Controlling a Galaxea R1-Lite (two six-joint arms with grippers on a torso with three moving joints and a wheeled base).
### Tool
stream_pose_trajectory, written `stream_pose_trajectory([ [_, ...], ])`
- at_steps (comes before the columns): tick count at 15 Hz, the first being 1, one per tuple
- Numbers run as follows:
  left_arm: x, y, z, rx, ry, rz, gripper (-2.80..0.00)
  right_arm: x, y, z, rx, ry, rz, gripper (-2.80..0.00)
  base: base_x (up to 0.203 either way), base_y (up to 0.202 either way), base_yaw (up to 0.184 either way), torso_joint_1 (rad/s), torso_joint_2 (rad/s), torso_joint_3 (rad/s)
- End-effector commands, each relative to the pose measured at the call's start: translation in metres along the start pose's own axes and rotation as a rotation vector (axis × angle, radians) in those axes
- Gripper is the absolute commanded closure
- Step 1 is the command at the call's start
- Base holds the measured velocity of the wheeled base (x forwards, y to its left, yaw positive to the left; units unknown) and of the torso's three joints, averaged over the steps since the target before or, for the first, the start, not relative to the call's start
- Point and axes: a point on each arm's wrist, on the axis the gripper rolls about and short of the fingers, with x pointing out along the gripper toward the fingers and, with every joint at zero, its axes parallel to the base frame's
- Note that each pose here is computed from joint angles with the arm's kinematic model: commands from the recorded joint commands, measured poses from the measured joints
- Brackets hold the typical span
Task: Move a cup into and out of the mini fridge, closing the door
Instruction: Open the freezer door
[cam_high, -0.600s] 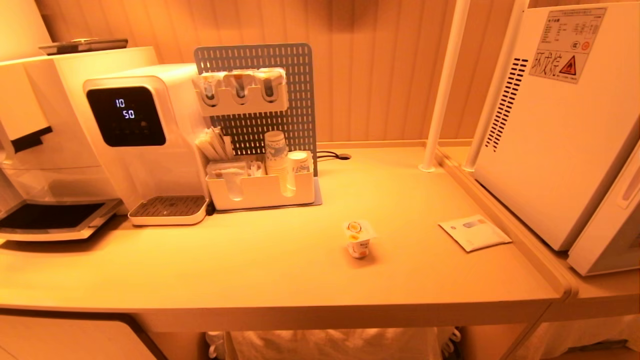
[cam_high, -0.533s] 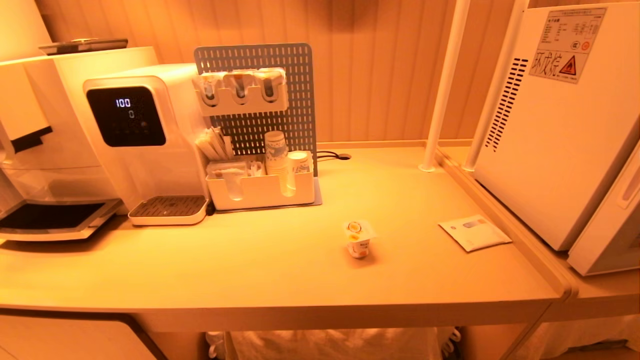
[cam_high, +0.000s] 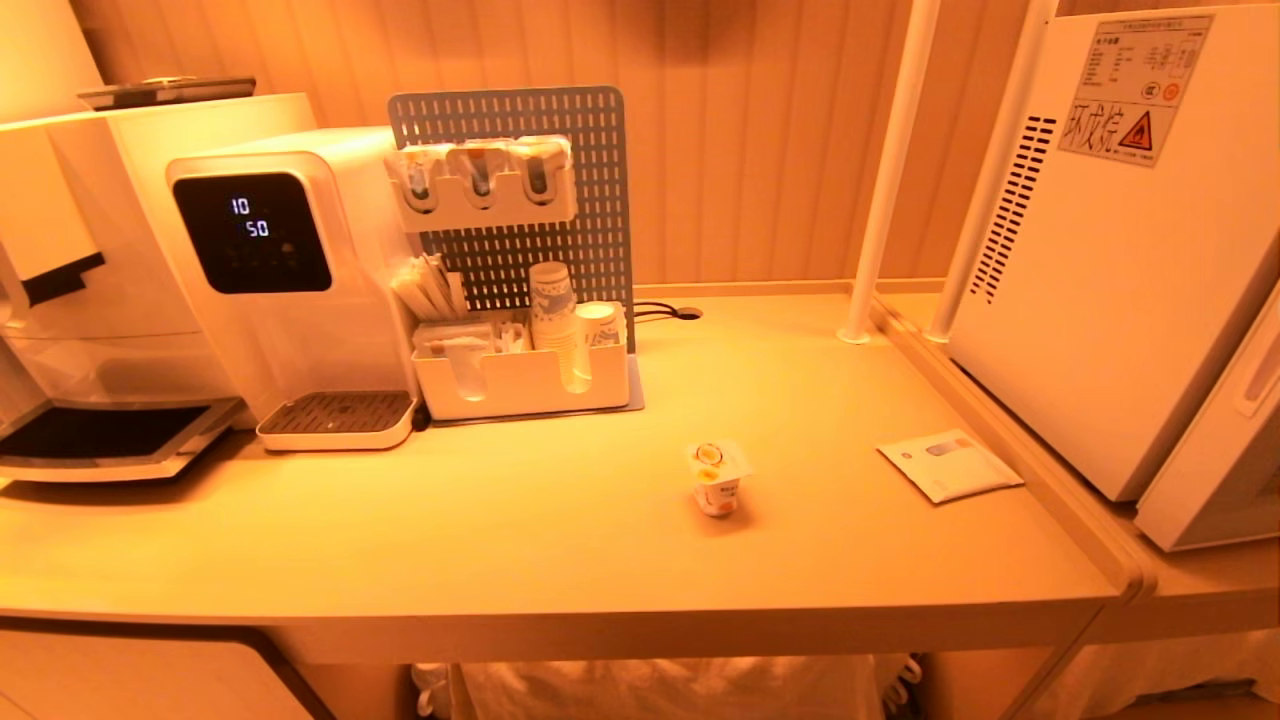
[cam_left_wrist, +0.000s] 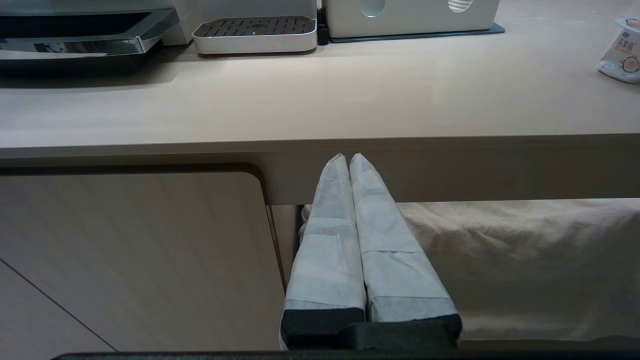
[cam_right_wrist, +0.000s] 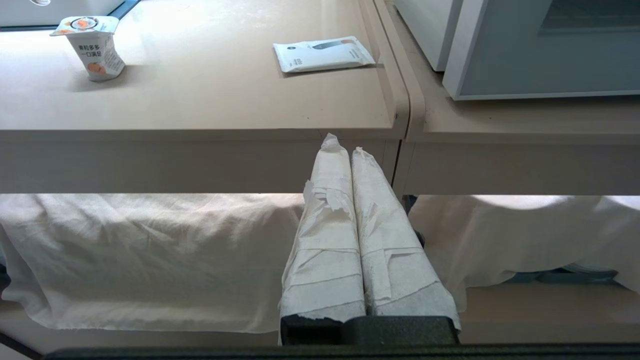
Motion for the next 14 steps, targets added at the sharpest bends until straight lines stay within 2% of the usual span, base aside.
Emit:
stream_pose_trajectory([
  [1, 0.0000, 0.0000, 0.0000, 0.001, 0.000, 0.001, 0.00, -0.0001, 0.0000, -0.0001, -0.004, -0.002, 0.000, 0.00, 0.000, 0.000, 0.000, 0.000, 0.00, 0.000],
  [14, 0.0000, 0.0000, 0.0001, 0.001, -0.002, 0.000, 0.00, -0.0001, 0.0000, -0.0001, -0.005, -0.002, 0.000, 0.00, 0.000, 0.000, 0.000, 0.000, 0.00, 0.000],
])
